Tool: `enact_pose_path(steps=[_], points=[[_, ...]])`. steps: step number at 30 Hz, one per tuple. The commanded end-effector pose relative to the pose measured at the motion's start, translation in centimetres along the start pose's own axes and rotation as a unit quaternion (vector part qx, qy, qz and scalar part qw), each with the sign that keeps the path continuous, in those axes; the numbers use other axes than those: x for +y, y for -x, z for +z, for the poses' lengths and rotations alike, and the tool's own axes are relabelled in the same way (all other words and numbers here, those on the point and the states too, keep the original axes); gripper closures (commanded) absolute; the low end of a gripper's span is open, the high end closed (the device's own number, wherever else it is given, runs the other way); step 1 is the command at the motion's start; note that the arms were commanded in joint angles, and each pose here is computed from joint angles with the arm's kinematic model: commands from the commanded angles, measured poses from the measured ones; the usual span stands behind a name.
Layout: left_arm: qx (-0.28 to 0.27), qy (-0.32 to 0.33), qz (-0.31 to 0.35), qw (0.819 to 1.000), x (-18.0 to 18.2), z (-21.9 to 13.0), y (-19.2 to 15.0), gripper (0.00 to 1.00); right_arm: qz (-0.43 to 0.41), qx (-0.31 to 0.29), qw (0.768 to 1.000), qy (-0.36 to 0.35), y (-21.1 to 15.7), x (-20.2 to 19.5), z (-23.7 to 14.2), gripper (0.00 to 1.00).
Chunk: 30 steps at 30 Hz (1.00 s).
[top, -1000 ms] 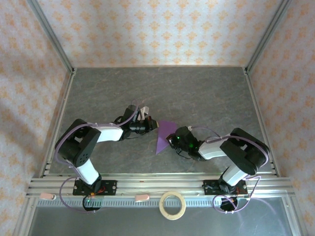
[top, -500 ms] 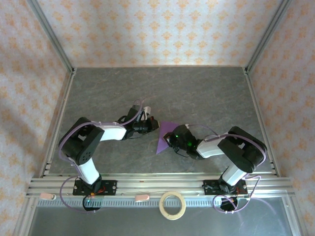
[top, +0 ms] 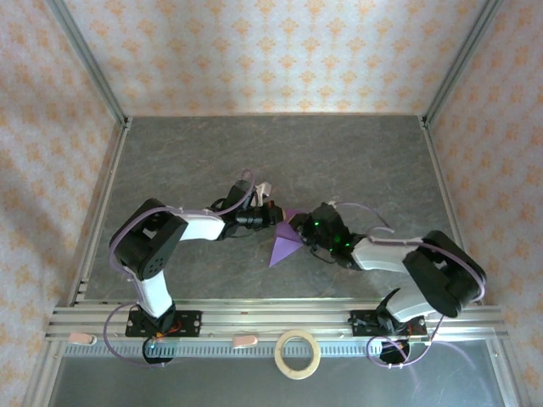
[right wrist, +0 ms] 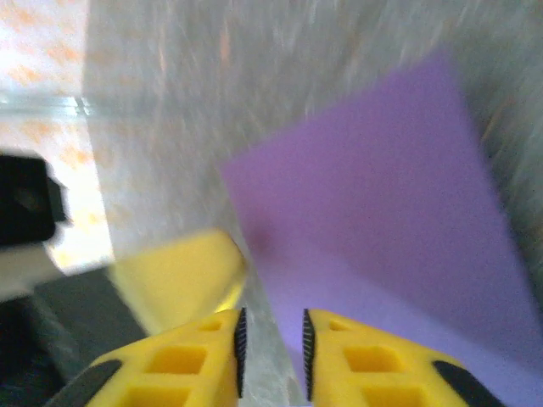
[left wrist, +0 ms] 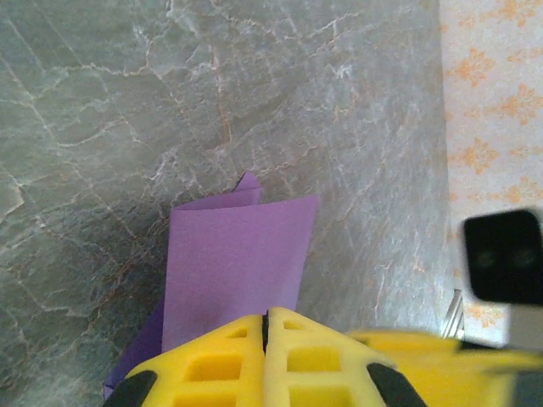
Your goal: Fold a paper plane with a square sheet of paper (pick it up from the middle)
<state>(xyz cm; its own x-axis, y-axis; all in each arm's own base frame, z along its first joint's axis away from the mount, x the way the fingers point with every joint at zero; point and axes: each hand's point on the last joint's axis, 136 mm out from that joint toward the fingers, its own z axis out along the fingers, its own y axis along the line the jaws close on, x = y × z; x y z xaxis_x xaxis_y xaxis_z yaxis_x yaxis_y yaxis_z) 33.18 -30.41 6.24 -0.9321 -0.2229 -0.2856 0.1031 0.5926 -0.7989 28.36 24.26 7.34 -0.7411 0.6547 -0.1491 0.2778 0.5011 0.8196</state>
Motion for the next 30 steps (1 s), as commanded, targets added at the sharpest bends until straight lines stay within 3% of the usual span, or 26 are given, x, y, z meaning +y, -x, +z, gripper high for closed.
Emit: enact_pose_path(steps=[1,6,16,30], points=[[0.017,-0.019,0.009,1.000,-0.7,0.8,-0.1,0.94,-0.016,-0.007,0.998,-0.054,1.7,-3.7,-1.4,0.66],[0.037,0.020,0.006,0.999,1.6,1.7,-1.2,0.95,-0.028,0.028,0.998,-0.052,2.3,-4.1,-2.0,0.53],[0.066,0.031,-0.016,0.997,4.7,2.5,-3.6,0.95,-0.040,0.106,0.993,-0.039,0.5,-3.4,-0.6,0.54],[0.070,0.039,-0.024,0.997,5.8,2.2,-3.9,0.95,-0.027,0.133,0.989,-0.056,0.0,-4.0,0.8,0.56]])
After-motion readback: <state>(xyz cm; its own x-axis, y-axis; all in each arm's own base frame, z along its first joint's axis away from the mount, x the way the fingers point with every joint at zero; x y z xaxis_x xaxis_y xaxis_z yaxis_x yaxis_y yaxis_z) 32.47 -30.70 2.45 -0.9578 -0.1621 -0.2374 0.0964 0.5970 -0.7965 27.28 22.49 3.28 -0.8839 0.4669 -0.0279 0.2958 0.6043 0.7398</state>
